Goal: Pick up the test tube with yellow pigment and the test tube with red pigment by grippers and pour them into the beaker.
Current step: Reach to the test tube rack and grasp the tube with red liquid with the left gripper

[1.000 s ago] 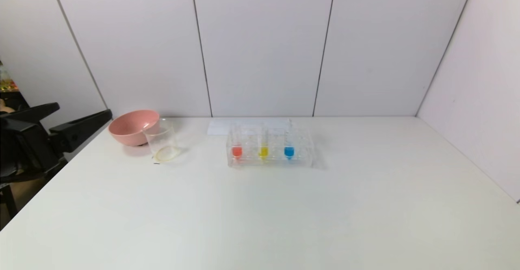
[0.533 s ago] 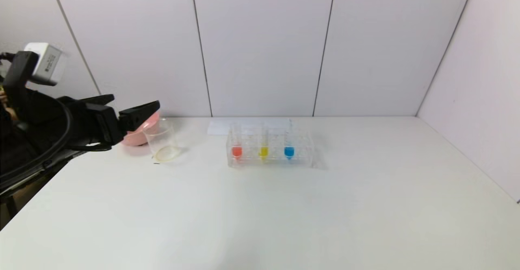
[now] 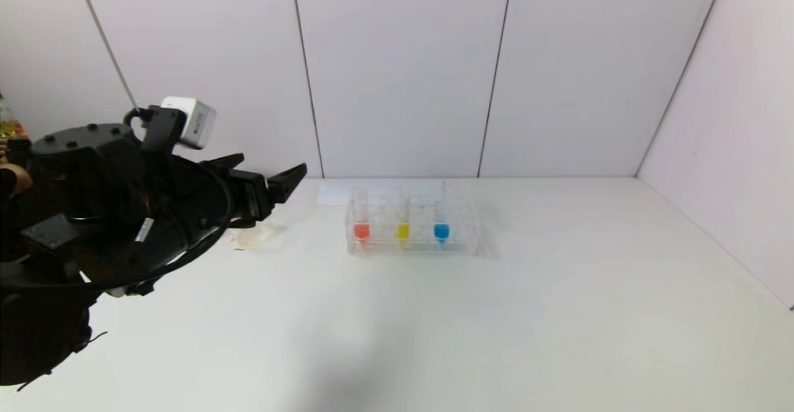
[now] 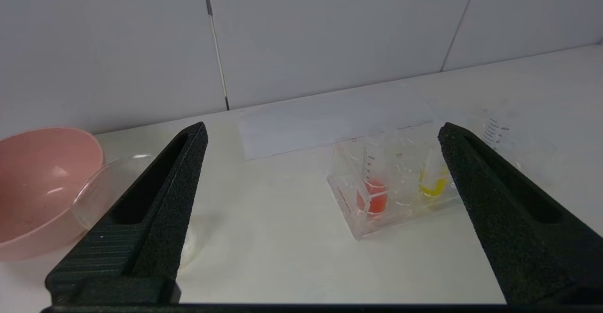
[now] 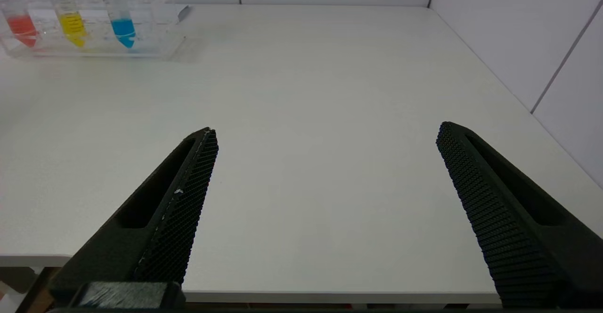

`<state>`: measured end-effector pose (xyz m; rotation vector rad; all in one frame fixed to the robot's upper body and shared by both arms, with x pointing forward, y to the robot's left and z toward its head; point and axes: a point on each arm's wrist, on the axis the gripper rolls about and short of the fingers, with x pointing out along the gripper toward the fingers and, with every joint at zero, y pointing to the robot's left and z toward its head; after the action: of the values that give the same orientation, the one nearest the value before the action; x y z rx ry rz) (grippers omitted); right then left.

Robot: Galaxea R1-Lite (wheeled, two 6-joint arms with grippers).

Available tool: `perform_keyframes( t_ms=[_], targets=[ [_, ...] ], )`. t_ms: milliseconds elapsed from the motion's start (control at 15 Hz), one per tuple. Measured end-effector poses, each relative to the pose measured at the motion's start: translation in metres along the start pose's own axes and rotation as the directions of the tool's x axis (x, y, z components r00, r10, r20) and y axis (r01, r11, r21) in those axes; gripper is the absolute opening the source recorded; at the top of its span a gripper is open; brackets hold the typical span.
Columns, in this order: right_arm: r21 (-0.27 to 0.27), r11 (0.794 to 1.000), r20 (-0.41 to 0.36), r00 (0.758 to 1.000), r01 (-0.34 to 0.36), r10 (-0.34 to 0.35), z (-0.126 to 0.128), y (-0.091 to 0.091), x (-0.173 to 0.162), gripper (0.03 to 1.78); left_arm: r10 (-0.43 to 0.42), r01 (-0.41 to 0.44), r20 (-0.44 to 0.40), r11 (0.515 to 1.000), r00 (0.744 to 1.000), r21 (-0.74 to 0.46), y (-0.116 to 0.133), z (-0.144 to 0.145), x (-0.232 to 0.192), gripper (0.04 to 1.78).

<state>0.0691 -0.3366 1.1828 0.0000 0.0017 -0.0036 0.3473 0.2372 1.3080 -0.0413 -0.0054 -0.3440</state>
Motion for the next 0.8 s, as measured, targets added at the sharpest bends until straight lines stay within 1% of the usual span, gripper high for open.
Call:
perform_keyframes(
  t_ms=[333, 467, 667, 733, 800],
  targets=[
    [0.0, 1.0, 0.0, 1.0, 0.0, 0.0, 0.0, 0.0, 0.0, 1.7, -0.032, 0.032, -0.054, 0.999, 0.998, -0.016, -0.02, -0.028, 0.021, 1.72],
    [0.0, 1.0, 0.0, 1.0, 0.0, 0.0, 0.0, 0.0, 0.0, 1.7, -0.044, 0.044, -0.039, 0.999, 0.998, -0.02, -0.027, -0.038, 0.031, 1.72],
    [0.0, 1.0, 0.0, 1.0, 0.0, 0.0, 0.0, 0.0, 0.0, 1.7, -0.037, 0.038, 0.025, 0.999, 0.999, -0.026, -0.034, -0.055, 0.046, 1.72],
    [0.0, 1.0, 0.0, 1.0, 0.0, 0.0, 0.0, 0.0, 0.0, 1.7, -0.036, 0.037, 0.031, 0.999, 0.999, -0.028, -0.035, -0.061, 0.05, 1.72],
    [0.0, 1.0, 0.0, 1.0, 0.0, 0.0, 0.0, 0.0, 0.0, 1.7, -0.034, 0.035, 0.017, 0.999, 0.999, -0.026, -0.035, -0.069, 0.054, 1.72]
  ],
)
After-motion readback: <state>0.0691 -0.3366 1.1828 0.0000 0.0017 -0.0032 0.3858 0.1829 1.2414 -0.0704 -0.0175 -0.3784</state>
